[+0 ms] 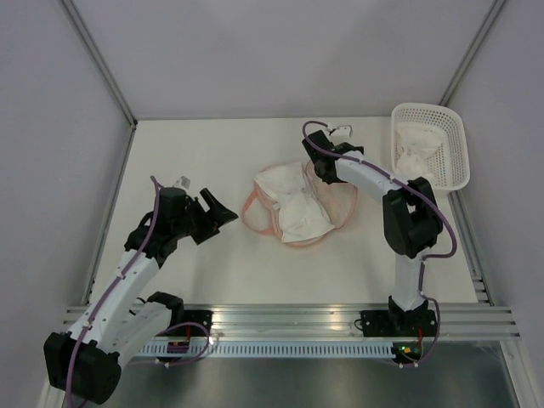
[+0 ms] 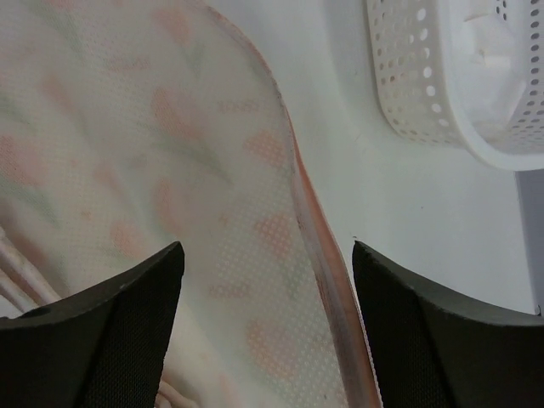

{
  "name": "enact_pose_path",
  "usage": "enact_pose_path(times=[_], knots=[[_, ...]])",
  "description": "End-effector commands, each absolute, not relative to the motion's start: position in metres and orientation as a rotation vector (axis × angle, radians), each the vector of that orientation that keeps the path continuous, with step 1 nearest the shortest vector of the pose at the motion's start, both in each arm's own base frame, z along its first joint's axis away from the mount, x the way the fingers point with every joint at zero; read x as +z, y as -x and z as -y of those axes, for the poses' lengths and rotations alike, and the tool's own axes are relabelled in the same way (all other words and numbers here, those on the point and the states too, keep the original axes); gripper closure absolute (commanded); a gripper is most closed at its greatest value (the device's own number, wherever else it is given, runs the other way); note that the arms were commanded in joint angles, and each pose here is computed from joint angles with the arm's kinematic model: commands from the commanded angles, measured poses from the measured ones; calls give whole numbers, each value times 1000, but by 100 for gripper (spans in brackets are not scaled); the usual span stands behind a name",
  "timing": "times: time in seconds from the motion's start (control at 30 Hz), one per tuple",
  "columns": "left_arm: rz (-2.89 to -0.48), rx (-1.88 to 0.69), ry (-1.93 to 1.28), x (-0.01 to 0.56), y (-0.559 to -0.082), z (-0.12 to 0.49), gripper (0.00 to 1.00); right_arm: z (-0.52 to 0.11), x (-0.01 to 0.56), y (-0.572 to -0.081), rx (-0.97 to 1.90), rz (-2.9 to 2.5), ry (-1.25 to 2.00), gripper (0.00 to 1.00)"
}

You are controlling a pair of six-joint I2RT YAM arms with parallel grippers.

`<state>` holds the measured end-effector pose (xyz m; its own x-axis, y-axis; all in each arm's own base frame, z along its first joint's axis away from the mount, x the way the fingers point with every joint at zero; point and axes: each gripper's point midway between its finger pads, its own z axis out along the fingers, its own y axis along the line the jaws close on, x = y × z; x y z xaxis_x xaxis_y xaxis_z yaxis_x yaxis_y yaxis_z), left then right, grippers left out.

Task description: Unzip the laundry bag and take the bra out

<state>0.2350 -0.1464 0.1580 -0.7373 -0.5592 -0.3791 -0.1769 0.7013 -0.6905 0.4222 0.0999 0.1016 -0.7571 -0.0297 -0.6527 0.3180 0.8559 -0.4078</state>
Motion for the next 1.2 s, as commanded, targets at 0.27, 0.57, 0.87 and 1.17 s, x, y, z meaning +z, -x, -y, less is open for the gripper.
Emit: enact_pose_path(times=[0.27, 0.57, 0.87, 1.17], knots=[[-2291, -870, 522, 181, -243, 148, 15, -157, 210, -388, -162, -2168, -26, 7], [-2309, -870, 530, 175, -242, 149, 15, -229, 162, -380, 221, -2286, 237, 9], [-2287, -865, 530, 176, -236, 145, 15, -256, 107, -406, 447, -2393, 241, 12], [-2300, -836, 526, 172, -235, 142, 15, -251, 72, -402, 763, -2433, 208, 15]])
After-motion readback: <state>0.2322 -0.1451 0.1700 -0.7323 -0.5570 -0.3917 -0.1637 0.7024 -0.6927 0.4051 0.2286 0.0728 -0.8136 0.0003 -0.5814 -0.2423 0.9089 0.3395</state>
